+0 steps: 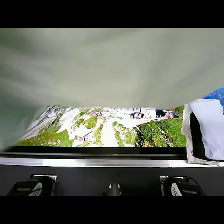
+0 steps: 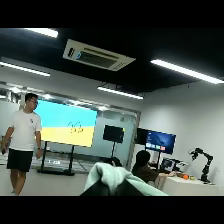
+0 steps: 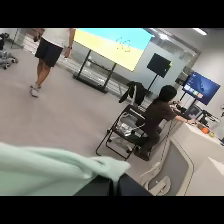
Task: Fold the shirts.
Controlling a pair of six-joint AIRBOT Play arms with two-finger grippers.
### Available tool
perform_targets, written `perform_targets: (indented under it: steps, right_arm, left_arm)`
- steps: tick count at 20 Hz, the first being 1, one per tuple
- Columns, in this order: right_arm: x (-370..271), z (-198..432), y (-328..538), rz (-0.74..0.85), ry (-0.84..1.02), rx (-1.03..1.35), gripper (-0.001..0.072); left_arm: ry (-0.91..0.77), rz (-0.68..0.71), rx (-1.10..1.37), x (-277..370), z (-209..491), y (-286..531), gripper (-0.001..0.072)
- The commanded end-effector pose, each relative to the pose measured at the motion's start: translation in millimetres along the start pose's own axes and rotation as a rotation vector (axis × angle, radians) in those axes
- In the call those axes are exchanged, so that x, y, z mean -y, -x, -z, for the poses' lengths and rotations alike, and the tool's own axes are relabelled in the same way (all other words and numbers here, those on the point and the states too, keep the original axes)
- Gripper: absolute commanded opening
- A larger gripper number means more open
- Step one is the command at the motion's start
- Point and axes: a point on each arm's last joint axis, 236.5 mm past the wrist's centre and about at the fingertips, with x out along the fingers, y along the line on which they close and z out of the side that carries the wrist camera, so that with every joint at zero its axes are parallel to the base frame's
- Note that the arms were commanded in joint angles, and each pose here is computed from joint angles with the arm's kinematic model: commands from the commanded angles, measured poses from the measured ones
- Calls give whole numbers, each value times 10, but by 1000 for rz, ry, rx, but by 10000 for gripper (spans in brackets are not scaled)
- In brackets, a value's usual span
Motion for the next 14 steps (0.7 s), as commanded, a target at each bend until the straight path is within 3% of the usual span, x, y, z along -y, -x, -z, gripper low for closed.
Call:
perform_targets:
  steps: [1,4,6,10,14]
  right_arm:
    - [-5,109,61,-2,6,-58,17]
    - [-161,558,-156,-84,0,-225,17]
    - [-420,1182,-405,-217,-22,-451,17]
    - [-1066,2839,-863,-524,-83,-983,17]
    - [-1732,4277,-1250,-676,-158,-1253,17]
  left_arm:
    - [3,-6,-14,9,1,49,30]
    - [-20,-80,-208,-256,535,-113,30]
    - [-25,-151,-420,-544,1133,-241,30]
    - [7,-246,-934,-1214,2907,-382,33]
    - [120,-318,-1294,-1749,4872,-72,33]
